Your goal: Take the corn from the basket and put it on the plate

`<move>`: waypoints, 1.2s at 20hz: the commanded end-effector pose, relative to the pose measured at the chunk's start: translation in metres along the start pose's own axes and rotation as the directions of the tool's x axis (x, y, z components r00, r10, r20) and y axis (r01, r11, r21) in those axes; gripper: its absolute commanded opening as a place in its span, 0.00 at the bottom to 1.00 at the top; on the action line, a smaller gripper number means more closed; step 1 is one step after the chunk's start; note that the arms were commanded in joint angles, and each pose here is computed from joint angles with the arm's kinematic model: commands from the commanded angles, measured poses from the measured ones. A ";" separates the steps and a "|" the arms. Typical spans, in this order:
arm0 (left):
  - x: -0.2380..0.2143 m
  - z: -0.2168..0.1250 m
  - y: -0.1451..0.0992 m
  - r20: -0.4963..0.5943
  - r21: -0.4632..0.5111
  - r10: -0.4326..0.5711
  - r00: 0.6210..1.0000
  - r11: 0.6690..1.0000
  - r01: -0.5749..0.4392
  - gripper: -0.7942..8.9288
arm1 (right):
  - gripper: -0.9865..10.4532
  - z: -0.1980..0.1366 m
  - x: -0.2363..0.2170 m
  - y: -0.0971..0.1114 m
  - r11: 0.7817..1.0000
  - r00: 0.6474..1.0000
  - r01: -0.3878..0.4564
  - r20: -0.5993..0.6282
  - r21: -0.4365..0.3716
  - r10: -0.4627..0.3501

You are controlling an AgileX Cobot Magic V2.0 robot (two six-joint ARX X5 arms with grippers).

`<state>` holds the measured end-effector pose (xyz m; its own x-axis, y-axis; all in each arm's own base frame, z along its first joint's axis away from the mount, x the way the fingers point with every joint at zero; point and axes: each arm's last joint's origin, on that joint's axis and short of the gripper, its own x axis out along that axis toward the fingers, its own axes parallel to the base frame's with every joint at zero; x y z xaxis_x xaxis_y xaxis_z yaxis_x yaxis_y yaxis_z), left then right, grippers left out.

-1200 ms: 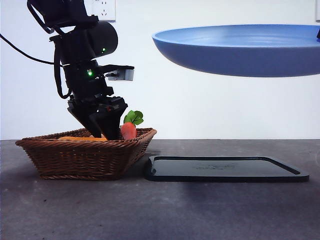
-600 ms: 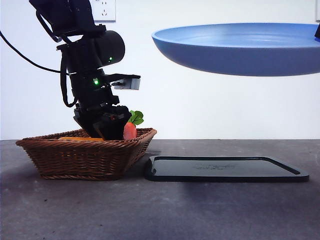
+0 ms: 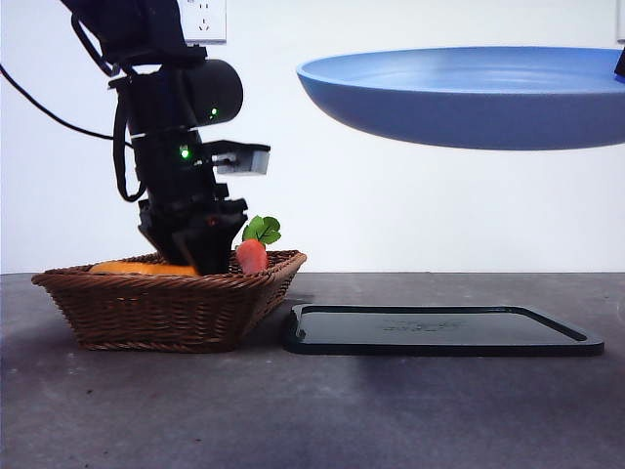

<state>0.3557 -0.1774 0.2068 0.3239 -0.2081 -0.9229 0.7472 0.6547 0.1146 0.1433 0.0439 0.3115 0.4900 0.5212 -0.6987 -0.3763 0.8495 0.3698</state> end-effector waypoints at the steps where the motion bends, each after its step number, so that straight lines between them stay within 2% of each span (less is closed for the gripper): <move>1: -0.013 0.017 0.005 0.035 -0.013 0.014 0.999 1.000 -0.013 0.25 | 0.09 0.008 0.004 -0.001 1.000 1.000 -0.004 -0.005 -0.001 0.004; 4: -0.053 0.041 0.013 0.095 -0.064 0.021 0.995 0.998 -0.015 0.25 | 0.09 0.018 0.027 -0.010 1.000 0.997 0.004 -0.073 0.029 -0.002; 6: -0.084 0.054 0.013 0.165 -0.087 -0.068 0.984 0.993 0.083 0.25 | 0.09 0.026 0.052 -0.020 0.999 0.992 0.009 -0.130 0.054 -0.002; 7: -0.098 0.059 0.011 0.213 -0.090 -0.142 0.967 0.982 0.164 0.25 | 0.09 0.030 0.064 -0.025 0.998 0.988 0.004 -0.154 0.066 0.006; 9: -0.123 0.069 0.003 0.308 -0.059 -0.328 0.893 0.930 0.362 0.25 | 0.09 0.038 0.093 -0.035 0.991 0.981 -0.044 -0.180 0.125 0.067; 10: -0.128 0.073 -0.004 0.333 -0.040 -0.391 0.858 0.903 0.427 0.25 | 0.09 0.041 0.105 -0.039 0.985 0.979 -0.070 -0.177 0.155 0.098; 11: -0.128 0.076 -0.012 0.332 -0.021 -0.431 0.839 0.886 0.464 0.25 | 0.09 0.044 0.115 -0.042 0.978 0.977 -0.096 -0.169 0.186 0.128; 13: -0.126 0.080 -0.033 0.299 0.029 -0.468 0.832 0.876 0.482 0.25 | 0.09 0.048 0.125 -0.045 0.966 0.973 -0.141 -0.148 0.219 0.175; 16: -0.120 0.088 -0.063 0.260 0.124 -0.495 0.829 0.869 0.480 0.25 | 0.09 0.052 0.125 -0.044 0.962 0.974 -0.159 -0.124 0.221 0.189; 20: -0.091 0.096 -0.091 0.166 0.168 -0.485 0.858 0.872 0.460 0.25 | 0.09 0.055 0.122 -0.046 0.958 0.972 -0.178 -0.111 0.226 0.206; 24: -0.059 0.100 -0.108 0.085 0.172 -0.502 0.861 0.858 0.484 0.25 | 0.09 0.054 0.122 -0.046 0.958 0.972 -0.175 -0.118 0.227 0.205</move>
<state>0.3140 -0.3024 0.2855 -0.0498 -0.5645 -0.8239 0.8844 0.3584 -0.2990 0.2587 0.0706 0.2374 0.2972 0.6575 -0.6924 -0.2536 0.7534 0.6067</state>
